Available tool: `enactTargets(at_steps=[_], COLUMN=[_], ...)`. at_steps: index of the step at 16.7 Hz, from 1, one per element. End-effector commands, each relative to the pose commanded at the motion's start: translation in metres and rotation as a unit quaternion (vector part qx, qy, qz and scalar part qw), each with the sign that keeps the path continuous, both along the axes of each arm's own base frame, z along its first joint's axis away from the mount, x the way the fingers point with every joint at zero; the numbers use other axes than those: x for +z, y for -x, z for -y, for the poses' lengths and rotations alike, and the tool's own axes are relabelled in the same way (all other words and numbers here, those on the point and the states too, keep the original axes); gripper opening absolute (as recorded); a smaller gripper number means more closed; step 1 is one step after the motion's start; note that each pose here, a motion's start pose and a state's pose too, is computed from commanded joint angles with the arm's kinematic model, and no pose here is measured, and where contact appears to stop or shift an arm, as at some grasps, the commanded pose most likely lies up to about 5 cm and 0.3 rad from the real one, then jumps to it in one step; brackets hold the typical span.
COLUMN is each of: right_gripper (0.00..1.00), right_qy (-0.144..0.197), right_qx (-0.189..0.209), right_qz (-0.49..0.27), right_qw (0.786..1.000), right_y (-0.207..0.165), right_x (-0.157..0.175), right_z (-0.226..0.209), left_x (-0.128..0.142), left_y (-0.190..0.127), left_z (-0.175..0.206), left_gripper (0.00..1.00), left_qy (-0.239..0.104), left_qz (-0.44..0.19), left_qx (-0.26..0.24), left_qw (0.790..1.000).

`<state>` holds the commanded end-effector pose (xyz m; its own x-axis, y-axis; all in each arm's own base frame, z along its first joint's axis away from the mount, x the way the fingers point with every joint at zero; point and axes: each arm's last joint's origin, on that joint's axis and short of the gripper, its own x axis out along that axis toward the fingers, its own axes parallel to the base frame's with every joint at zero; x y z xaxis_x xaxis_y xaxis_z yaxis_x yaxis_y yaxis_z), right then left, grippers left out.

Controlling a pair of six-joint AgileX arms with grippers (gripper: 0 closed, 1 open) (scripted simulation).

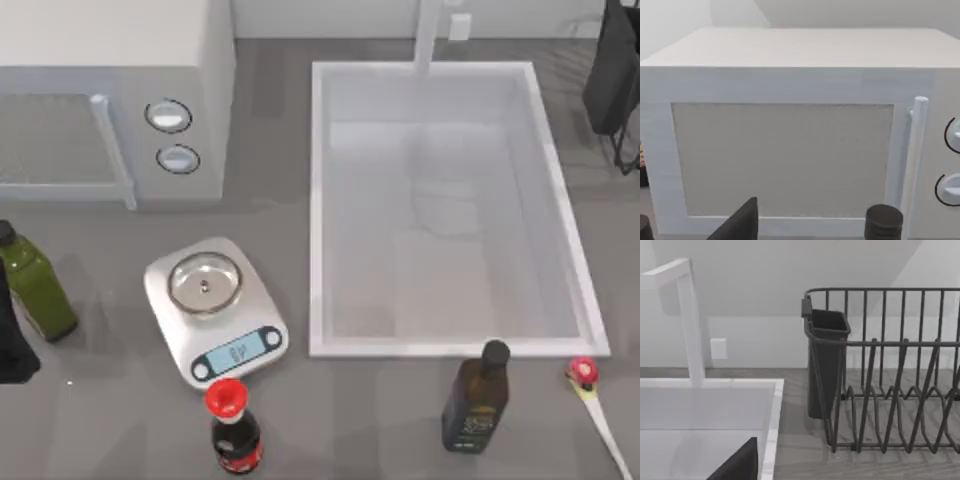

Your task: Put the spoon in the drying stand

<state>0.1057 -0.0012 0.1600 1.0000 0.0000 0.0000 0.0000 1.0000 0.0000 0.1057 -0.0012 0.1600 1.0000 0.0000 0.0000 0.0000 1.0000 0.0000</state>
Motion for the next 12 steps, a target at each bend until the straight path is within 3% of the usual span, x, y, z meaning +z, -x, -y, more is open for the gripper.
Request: enactTargets(at_steps=[6, 9, 12], right_gripper=[1.00, 1.00, 1.00], right_qy=[-0.009, -0.019, -0.019], right_qx=[0.016, 0.040, 0.063], right_qz=[-0.058, -0.167, -0.319], right_qw=[0.998, 0.985, 0.946], right_y=[-0.002, -0.010, -0.028], right_x=[0.014, 0.030, 0.039], right_z=[-0.004, -0.011, -0.023], left_x=[0.000, 0.000, 0.000], left_y=[0.000, 0.000, 0.000], left_z=[0.000, 0.000, 0.000], left_gripper=[1.00, 1.00, 1.00], left_qy=[0.000, 0.000, 0.000], left_qz=[0.000, 0.000, 0.000], left_qx=[0.000, 0.000, 0.000], left_qw=[1.000, 1.000, 1.000])
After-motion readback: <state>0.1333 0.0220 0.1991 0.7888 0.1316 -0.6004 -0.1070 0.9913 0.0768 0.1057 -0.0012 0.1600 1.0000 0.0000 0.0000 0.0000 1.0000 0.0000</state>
